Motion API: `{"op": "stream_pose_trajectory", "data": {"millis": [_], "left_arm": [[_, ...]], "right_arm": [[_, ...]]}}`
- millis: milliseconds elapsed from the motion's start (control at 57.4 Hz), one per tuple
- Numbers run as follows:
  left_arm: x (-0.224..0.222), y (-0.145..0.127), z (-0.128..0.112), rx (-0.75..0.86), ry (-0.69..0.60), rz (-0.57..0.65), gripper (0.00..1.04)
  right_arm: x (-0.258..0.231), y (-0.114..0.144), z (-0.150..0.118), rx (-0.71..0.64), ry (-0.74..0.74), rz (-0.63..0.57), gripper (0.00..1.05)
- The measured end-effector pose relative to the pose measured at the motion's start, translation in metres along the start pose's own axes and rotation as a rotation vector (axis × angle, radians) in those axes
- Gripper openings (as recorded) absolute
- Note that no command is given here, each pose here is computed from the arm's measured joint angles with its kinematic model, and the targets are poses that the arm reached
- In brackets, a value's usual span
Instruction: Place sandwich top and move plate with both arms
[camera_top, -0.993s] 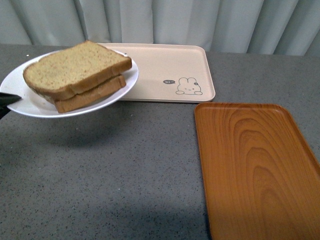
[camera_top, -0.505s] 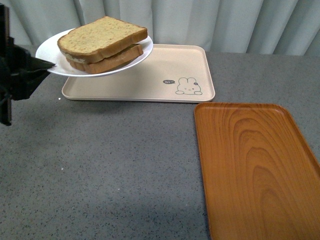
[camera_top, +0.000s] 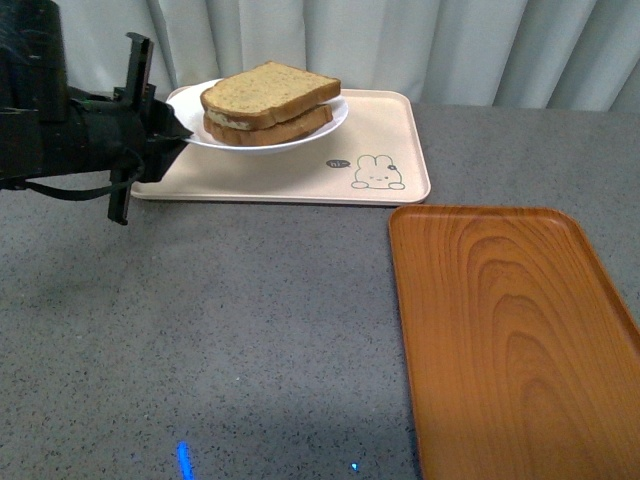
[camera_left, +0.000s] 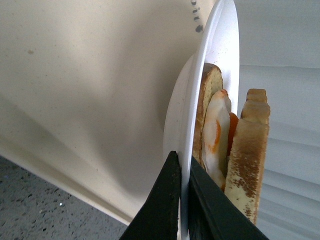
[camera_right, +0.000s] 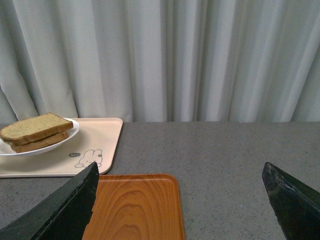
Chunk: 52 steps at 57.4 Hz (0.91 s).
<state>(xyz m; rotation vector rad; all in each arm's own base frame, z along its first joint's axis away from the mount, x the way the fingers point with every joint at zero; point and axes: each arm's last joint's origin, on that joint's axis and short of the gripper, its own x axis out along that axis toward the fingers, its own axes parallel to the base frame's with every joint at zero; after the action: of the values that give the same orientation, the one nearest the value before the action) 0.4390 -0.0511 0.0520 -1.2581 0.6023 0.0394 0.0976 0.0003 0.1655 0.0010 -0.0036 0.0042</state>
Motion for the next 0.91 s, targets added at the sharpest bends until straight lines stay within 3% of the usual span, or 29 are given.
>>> {"op": "stream_pose_trajectory", "data": {"millis": [261, 401, 540, 767, 906], "left_arm": [[0.016, 0.003, 0.001, 0.001, 0.005, 0.065, 0.04], [0.012, 0.004, 0.002, 0.003, -0.005, 0.065, 0.35], [-0.002, 0.002, 0.002, 0.01, -0.007, 0.074, 0.55], [-0.067, -0.008, 0.007, 0.087, -0.03, 0.127, 0.98], [-0.118, 0.006, 0.009, 0.097, -0.078, 0.166, 0.99]], "right_arm": [[0.0, 0.0, 0.0, 0.0, 0.0, 0.0, 0.96], [0.0, 0.0, 0.0, 0.0, 0.0, 0.0, 0.96], [0.0, 0.0, 0.0, 0.0, 0.0, 0.0, 0.96], [0.0, 0.0, 0.0, 0.0, 0.0, 0.0, 0.96], [0.0, 0.0, 0.0, 0.0, 0.0, 0.0, 0.96]]}}
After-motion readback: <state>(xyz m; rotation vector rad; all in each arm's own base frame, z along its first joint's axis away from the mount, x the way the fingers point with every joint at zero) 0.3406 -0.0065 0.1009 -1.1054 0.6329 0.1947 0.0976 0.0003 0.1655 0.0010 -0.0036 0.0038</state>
